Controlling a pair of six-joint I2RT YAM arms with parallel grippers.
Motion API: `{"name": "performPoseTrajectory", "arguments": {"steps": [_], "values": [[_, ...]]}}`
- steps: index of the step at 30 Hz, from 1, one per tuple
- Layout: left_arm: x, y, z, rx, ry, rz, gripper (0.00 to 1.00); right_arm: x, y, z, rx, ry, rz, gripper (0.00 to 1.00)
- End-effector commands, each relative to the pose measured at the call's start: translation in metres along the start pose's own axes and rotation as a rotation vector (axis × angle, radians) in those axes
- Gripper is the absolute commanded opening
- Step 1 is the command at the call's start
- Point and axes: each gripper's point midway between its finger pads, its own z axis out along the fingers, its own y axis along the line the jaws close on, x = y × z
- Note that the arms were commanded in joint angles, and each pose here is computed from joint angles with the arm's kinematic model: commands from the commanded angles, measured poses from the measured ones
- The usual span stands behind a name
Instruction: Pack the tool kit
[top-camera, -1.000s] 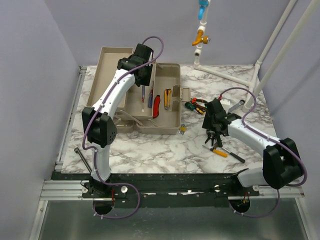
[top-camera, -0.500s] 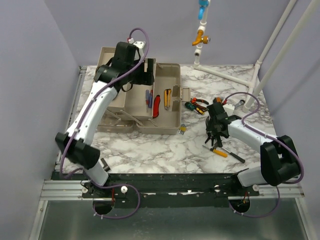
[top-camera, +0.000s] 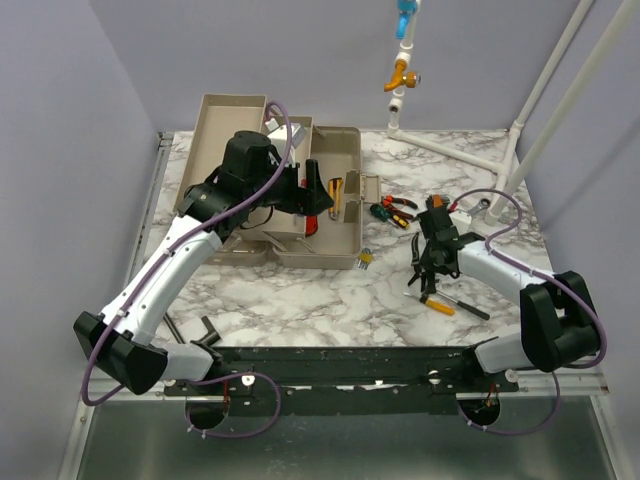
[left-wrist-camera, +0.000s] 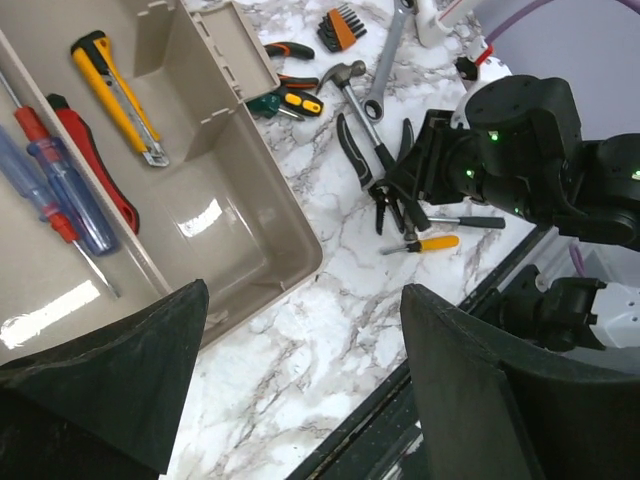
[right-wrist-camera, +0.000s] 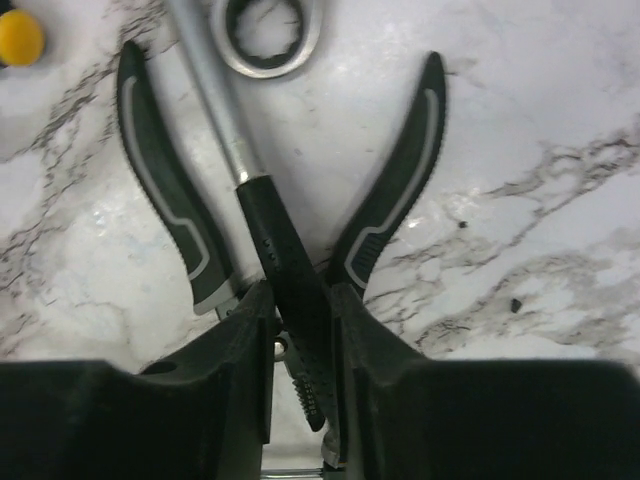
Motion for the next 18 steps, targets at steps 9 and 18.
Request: {"name": "performPoseTrajectory", "arguments": {"steps": [9, 18], "values": [[0.006, -0.031, 0.001, 0.171, 0.004, -0.035, 0.76, -0.023, 0.023, -0.026, -0.150, -0.039, -0.031, 0.01], [0.018, -0.057, 0.020, 0.324, 0.058, -0.098, 0.76, -0.052, 0.037, -0.077, -0.334, -0.153, -0.017, 0.01]]}}
